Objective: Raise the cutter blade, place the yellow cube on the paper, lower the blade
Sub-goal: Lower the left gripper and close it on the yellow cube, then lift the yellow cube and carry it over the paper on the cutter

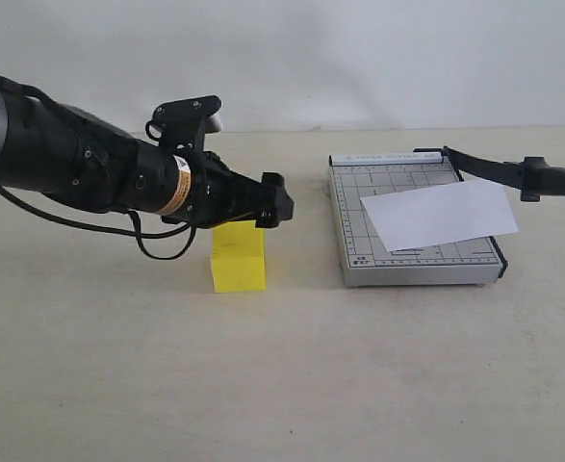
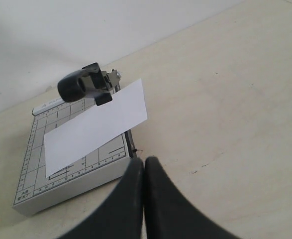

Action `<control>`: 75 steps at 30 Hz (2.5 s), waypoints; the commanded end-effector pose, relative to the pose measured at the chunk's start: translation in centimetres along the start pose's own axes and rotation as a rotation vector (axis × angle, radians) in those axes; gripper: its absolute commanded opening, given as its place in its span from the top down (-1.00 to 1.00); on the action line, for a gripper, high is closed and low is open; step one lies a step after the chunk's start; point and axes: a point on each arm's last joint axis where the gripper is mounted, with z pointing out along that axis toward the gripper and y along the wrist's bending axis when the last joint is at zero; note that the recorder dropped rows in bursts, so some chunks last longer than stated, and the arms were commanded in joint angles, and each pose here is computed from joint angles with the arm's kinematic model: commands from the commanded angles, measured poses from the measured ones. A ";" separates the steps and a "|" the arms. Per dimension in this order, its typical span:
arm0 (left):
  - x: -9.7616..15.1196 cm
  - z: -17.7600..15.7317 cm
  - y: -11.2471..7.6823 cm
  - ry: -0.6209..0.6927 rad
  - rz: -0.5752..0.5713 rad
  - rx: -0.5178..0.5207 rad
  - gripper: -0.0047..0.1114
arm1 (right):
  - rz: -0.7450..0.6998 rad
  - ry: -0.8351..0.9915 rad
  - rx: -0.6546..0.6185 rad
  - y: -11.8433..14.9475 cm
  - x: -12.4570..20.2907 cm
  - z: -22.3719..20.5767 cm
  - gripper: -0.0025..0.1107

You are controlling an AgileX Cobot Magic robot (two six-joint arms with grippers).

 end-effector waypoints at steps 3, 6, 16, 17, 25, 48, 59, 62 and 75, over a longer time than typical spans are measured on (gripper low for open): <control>0.2 0.3 0.0 0.003 -0.021 -0.015 -0.77 | -0.002 -0.013 0.001 -0.1 0.0 -0.1 0.96; 0.1 0.3 0.2 -0.007 -0.010 -0.034 -0.77 | -0.002 -0.013 0.001 -0.1 0.0 -0.1 0.96; 0.9 0.4 0.8 0.009 0.012 -0.069 -0.77 | -0.002 -0.013 0.001 -0.1 0.0 -0.1 0.96; 0.9 0.4 0.9 0.009 0.014 -0.073 -0.77 | -0.002 -0.013 0.001 -0.1 0.0 -0.1 0.96; 1.5 0.4 1.3 0.015 0.013 -0.106 -0.77 | -0.002 -0.029 0.012 -0.1 -0.2 -0.1 0.96; 3.5 2.4 1.9 0.098 -0.005 -0.094 -0.72 | -0.002 -0.030 0.013 -0.2 -0.2 -0.1 0.96; -0.3 0.8 0.0 -0.003 0.021 -0.003 0.84 | -0.002 -0.030 0.013 -0.2 -0.2 -0.1 0.96; -2.8 0.2 -1.5 -0.055 0.048 0.084 0.84 | -0.002 -0.030 0.013 -0.2 -0.2 -0.1 0.96; -6.1 4.2 -7.1 -0.121 0.387 0.468 0.84 | -0.002 -0.030 0.013 -0.2 -0.2 -0.1 0.96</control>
